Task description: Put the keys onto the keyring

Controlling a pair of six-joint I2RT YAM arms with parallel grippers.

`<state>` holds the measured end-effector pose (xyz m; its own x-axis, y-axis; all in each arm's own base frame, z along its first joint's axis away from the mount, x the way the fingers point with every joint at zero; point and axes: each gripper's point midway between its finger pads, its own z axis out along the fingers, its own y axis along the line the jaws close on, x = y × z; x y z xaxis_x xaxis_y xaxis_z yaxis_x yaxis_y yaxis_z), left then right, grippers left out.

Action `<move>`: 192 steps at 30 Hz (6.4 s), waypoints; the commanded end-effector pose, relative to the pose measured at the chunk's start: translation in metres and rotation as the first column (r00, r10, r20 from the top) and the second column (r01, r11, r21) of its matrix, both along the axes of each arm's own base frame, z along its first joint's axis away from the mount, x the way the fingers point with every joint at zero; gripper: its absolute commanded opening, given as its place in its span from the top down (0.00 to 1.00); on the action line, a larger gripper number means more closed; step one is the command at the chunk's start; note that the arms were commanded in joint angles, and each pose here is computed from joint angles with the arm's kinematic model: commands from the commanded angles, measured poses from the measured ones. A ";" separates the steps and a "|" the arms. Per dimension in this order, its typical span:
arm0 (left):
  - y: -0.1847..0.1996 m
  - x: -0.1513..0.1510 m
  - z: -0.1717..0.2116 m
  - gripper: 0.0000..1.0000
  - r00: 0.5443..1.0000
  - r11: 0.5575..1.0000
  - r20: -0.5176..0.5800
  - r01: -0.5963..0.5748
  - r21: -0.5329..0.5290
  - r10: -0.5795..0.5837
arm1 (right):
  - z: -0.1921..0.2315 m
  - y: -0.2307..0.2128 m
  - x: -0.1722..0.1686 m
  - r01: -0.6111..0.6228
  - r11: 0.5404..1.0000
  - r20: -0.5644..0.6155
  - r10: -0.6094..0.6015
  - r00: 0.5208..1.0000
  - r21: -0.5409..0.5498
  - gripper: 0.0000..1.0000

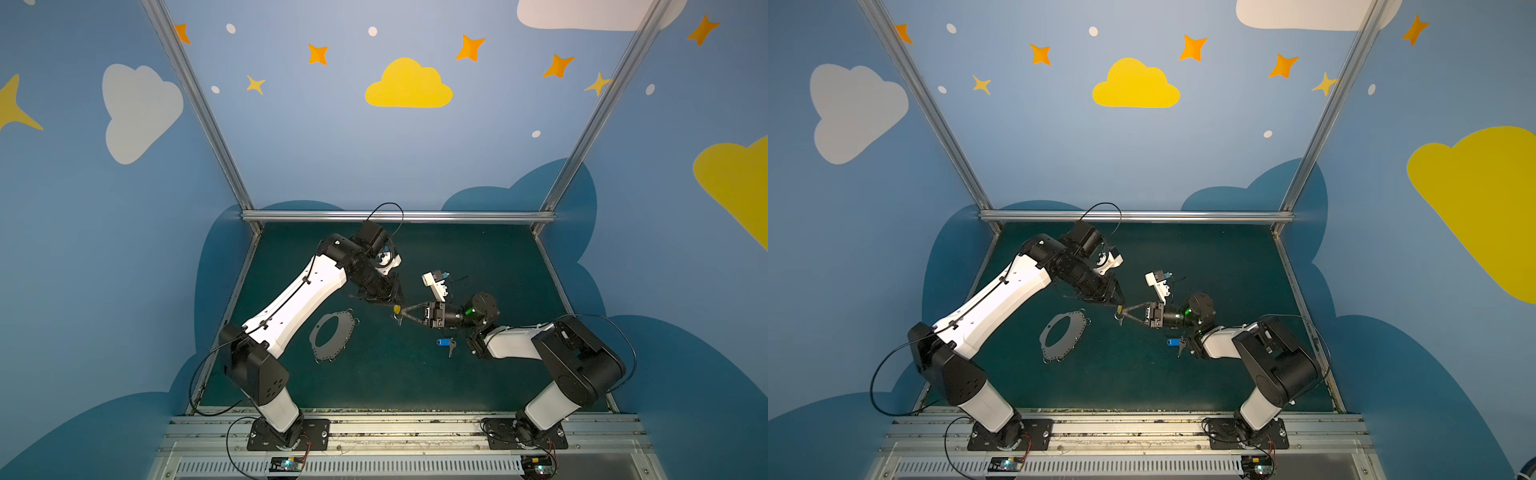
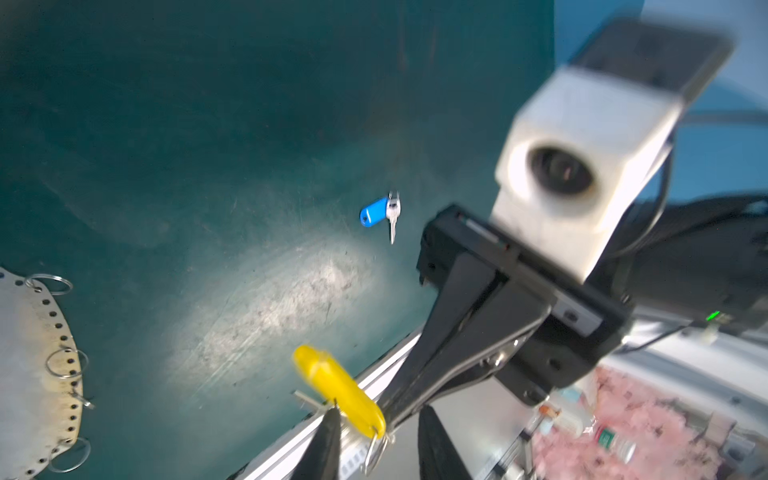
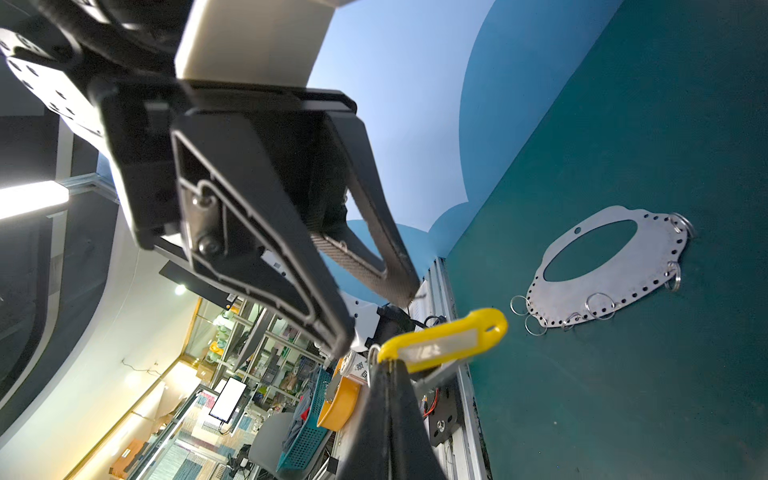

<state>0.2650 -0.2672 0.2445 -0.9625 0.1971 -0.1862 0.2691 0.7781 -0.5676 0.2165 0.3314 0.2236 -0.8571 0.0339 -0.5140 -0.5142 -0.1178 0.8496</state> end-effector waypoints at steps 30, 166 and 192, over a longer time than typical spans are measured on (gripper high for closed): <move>-0.011 -0.012 0.001 0.91 0.990 0.956 -0.060 -0.138 -0.258 0.126 | 0.030 -0.007 0.015 0.093 0.993 0.049 -0.097 0.994 0.072 1.00; -0.024 -0.040 0.039 0.96 0.985 0.962 0.134 0.138 -0.235 -0.109 | 0.060 -0.020 -0.013 0.093 0.994 0.420 -0.058 0.905 -0.063 0.58; -0.029 -0.045 0.040 0.96 0.984 0.947 0.110 0.166 -0.276 -0.140 | 0.076 -0.033 -0.005 0.123 0.992 0.435 -0.105 0.894 -0.015 0.52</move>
